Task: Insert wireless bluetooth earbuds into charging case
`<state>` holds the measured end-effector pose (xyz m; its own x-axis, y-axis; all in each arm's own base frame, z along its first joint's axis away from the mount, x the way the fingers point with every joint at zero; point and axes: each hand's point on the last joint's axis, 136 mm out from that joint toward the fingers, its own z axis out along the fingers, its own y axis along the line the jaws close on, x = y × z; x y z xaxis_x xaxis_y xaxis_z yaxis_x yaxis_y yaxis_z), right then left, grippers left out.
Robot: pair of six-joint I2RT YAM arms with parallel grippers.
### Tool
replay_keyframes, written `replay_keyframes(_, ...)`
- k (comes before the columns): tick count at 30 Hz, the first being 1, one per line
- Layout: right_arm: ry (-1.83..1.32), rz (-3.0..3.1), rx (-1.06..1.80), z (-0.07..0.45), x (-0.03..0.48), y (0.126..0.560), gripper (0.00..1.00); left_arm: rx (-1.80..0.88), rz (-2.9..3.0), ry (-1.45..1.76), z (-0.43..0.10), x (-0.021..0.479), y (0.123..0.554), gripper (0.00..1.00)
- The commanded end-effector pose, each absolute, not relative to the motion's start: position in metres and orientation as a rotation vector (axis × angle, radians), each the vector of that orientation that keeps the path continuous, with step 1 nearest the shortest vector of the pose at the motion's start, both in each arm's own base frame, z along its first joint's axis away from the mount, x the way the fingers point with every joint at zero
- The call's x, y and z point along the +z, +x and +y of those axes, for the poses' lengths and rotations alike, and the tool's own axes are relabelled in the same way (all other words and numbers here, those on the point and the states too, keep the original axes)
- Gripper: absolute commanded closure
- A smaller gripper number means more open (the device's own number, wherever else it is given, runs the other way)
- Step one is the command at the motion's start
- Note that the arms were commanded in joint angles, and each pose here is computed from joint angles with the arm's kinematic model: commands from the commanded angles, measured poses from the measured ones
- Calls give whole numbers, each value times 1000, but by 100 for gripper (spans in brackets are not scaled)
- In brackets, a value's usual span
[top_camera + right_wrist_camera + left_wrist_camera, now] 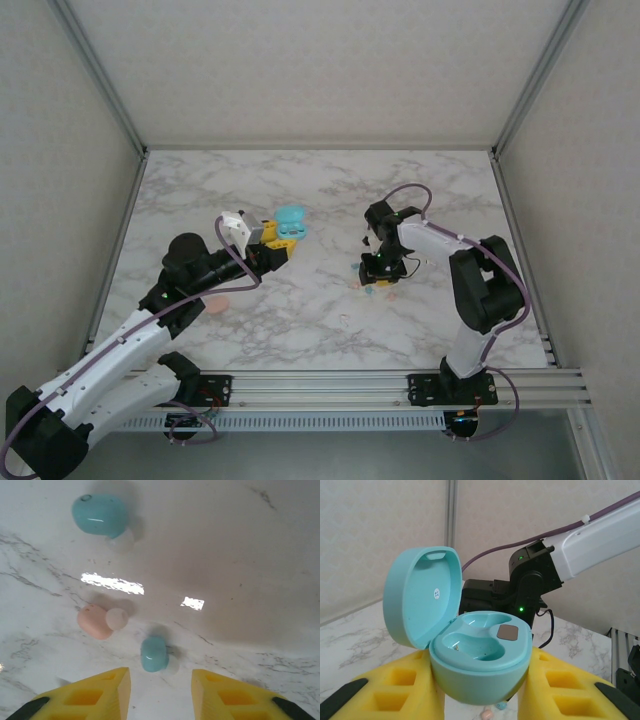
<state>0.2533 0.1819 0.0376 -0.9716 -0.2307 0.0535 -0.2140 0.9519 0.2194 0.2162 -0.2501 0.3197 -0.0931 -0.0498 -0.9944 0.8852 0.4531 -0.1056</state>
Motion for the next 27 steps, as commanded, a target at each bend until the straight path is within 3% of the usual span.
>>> replay_keyframes(1, 361, -3000, -278, 184, 34, 250, 62, -926, 1396, 777, -250, 337, 214, 71)
replay_keyframes(27, 418, -2939, -215, 191, 14, 252, 68, -925, 1402, 773, -249, 336, 214, 71)
